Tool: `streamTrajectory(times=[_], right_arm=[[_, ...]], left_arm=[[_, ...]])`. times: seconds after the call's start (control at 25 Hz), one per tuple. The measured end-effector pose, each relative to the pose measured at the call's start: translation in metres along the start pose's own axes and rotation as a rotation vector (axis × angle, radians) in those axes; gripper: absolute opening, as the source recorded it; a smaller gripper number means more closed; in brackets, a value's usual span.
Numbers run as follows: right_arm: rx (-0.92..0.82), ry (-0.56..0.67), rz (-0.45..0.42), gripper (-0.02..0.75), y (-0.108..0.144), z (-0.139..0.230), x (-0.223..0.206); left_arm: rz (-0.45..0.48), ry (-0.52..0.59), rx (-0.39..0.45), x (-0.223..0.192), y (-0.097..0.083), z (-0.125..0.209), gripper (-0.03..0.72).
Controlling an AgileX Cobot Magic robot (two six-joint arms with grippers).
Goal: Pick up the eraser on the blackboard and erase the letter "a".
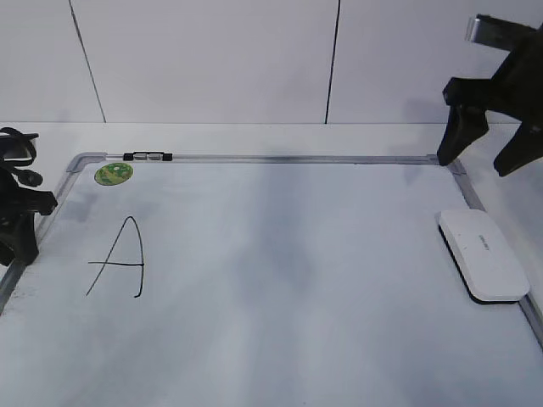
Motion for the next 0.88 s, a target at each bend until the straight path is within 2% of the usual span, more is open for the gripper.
streamTrajectory(times=[0.08,0.2,0.44,0.76,0.88], right_arm=[[0.006,-0.032,-0.004,0.594,0.002,0.003,0.012],[0.014,-0.075,-0.01,0.594,0.005,0.008,0.03],[0.034,-0.17,-0.01,0.594,0.009,0.023,0.067],[0.038,-0.28,-0.021,0.594,0.013,0.048,0.11],[0.031,-0.286,-0.023,0.593,0.012,0.065,0.115]], left_arm=[[0.013,0.006,0.007,-0.001,-0.001,0.0,0.259],[0.024,0.011,0.007,0.005,-0.002,-0.004,0.288],[0.031,-0.01,-0.01,0.037,-0.006,-0.013,0.291],[0.017,-0.135,-0.034,0.093,-0.014,-0.004,0.268],[0.009,-0.189,-0.042,0.113,-0.018,0.004,0.267]])
Point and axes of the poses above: a point on each arm's last joint axis where the gripper is mounted, x pointing back along that axis away from the gripper, y along the wrist's bending axis when the last joint is at zero, z = x × y, the point moved 1 cm from there along -x, pointing out along that axis toward the gripper, and after that the axes turned 5 degrees about -x, right-handed, at the moved point
